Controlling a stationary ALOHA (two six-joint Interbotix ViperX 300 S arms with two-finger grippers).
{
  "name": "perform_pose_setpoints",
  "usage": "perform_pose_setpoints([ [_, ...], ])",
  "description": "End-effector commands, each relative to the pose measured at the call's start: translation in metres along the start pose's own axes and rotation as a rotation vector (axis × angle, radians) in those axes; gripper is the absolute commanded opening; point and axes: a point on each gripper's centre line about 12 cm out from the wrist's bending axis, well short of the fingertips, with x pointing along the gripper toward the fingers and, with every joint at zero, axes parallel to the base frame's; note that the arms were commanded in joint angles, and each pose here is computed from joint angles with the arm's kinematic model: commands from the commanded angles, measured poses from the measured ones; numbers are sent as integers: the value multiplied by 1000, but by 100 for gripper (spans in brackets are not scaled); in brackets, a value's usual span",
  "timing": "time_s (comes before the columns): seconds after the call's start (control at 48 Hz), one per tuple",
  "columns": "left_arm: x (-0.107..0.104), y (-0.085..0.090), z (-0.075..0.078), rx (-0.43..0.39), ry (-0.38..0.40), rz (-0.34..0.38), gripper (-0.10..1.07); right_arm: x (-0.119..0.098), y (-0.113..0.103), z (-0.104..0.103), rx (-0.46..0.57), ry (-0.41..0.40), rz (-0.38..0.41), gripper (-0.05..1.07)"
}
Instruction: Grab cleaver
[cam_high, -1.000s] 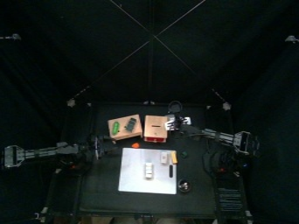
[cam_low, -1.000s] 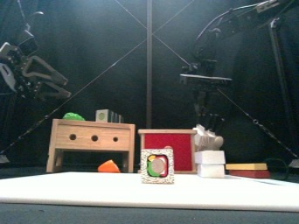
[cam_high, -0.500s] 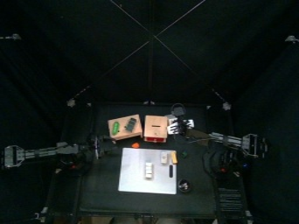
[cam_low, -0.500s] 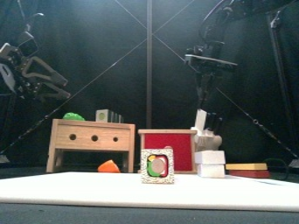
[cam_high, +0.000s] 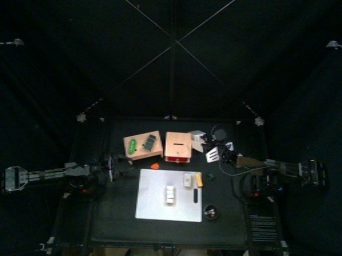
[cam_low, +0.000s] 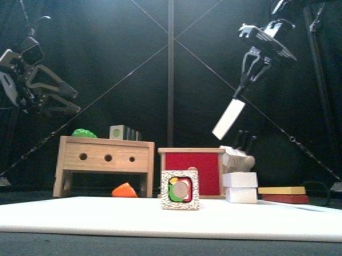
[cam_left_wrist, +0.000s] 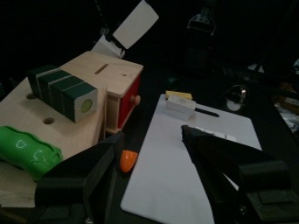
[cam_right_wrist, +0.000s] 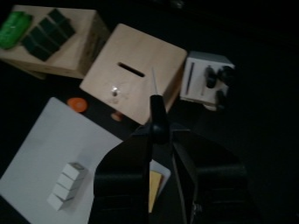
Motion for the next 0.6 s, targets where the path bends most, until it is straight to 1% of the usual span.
perform_pose_setpoints([
  [0.0, 3, -2, 7, 13, -16, -12, 91, 1, 9, -1, -73, -69, 118, 53],
  [0.062, 4, -5, 10, 28, -22, -30, 91, 6, 12, -9, -162, -96, 170, 53],
  [0.125, 5, -10, 14, 33, -40, -61, 91, 9, 15, -18, -284, -128, 223, 53],
  [0.167, 7, -14, 20, 33, -65, -82, 91, 9, 17, -23, -357, -146, 261, 53],
  [0.208, 8, -20, 27, 40, -89, -112, 91, 10, 20, -28, -408, -155, 304, 53],
  [0.271, 10, -32, 35, 56, -119, -176, 91, 10, 25, -40, -478, -158, 377, 53],
  [0.312, 12, -40, 37, 70, -124, -218, 91, 15, 26, -50, -498, -137, 423, 53],
  [0.333, 13, -43, 36, 75, -116, -236, 91, 18, 26, -54, -498, -123, 441, 53],
  [0.396, 17, -47, 31, 75, -92, -259, 91, 23, 27, -56, -490, -112, 461, 53],
  [0.5, 21, -47, 23, 72, -50, -259, 91, 18, 38, -37, -519, -168, 475, 53],
  [0.583, 22, -47, 23, 68, -47, -257, 91, 11, 49, -24, -485, -201, 503, 53],
])
